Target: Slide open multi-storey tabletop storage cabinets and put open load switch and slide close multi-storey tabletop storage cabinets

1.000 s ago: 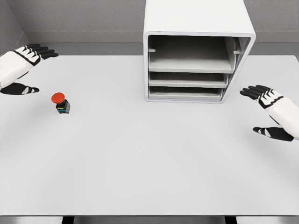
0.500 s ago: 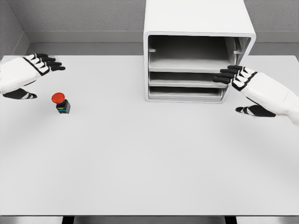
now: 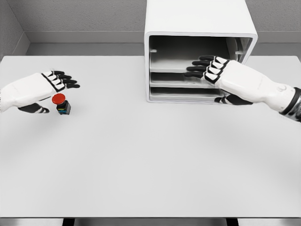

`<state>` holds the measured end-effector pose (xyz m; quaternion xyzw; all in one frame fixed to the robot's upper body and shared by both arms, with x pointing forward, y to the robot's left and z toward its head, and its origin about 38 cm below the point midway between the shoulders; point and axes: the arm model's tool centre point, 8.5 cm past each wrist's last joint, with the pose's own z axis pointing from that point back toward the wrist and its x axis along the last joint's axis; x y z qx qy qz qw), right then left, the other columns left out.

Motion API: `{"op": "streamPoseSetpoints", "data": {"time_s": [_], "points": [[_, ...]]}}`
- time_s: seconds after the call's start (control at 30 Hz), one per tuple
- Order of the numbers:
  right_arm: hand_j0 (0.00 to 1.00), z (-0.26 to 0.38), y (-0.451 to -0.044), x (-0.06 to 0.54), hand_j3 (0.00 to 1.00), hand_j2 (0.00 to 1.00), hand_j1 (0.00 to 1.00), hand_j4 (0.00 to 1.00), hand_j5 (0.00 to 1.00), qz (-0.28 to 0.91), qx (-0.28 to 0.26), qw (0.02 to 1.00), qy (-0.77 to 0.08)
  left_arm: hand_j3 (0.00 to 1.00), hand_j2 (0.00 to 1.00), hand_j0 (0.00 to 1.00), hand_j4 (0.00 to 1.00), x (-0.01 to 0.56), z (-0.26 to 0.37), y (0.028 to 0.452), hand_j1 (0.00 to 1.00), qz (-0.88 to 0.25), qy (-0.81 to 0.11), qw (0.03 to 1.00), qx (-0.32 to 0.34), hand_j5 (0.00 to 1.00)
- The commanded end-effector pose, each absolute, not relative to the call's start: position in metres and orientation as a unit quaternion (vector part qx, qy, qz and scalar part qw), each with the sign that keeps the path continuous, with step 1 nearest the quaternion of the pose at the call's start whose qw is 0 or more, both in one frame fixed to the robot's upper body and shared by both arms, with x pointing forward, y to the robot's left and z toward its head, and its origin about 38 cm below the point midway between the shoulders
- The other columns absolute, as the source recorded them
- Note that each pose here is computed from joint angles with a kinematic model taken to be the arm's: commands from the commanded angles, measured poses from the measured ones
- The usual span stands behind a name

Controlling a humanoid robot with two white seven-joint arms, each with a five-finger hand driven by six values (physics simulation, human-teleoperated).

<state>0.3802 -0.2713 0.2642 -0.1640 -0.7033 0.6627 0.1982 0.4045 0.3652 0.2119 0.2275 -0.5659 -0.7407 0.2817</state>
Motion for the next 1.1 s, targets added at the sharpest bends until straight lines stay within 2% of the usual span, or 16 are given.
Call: {"op": "streamPoseSetpoints", "data": {"time_s": [0.0, 0.63, 0.87, 1.07], "points": [[0.99, 0.249, -0.267, 0.381, 0.99, 0.99, 0.99, 0.99, 0.99, 0.670, -0.147, 0.211, -0.697, 1.00, 1.00, 1.00, 1.00, 0.403, 0.206, 0.365, 1.00, -0.743, -0.564, 0.286, 0.220, 1.00], [0.99, 0.212, -0.252, 0.442, 0.99, 0.99, 0.99, 0.99, 0.99, 0.668, -0.142, 0.268, -0.680, 1.00, 1.00, 1.00, 1.00, 0.414, 0.196, 0.369, 1.00, -0.737, -0.561, 0.306, 0.222, 1.00], [0.99, 0.223, -0.256, 0.464, 0.99, 0.99, 0.99, 0.99, 0.99, 0.660, -0.159, 0.276, -0.680, 1.00, 1.00, 1.00, 1.00, 0.418, 0.189, 0.373, 1.00, -0.744, -0.547, 0.314, 0.219, 1.00], [0.99, 0.217, -0.253, 0.472, 0.99, 0.99, 0.99, 0.99, 0.99, 0.676, -0.152, 0.286, -0.661, 1.00, 1.00, 1.00, 1.00, 0.423, 0.188, 0.374, 1.00, -0.749, -0.540, 0.315, 0.220, 1.00]]}}
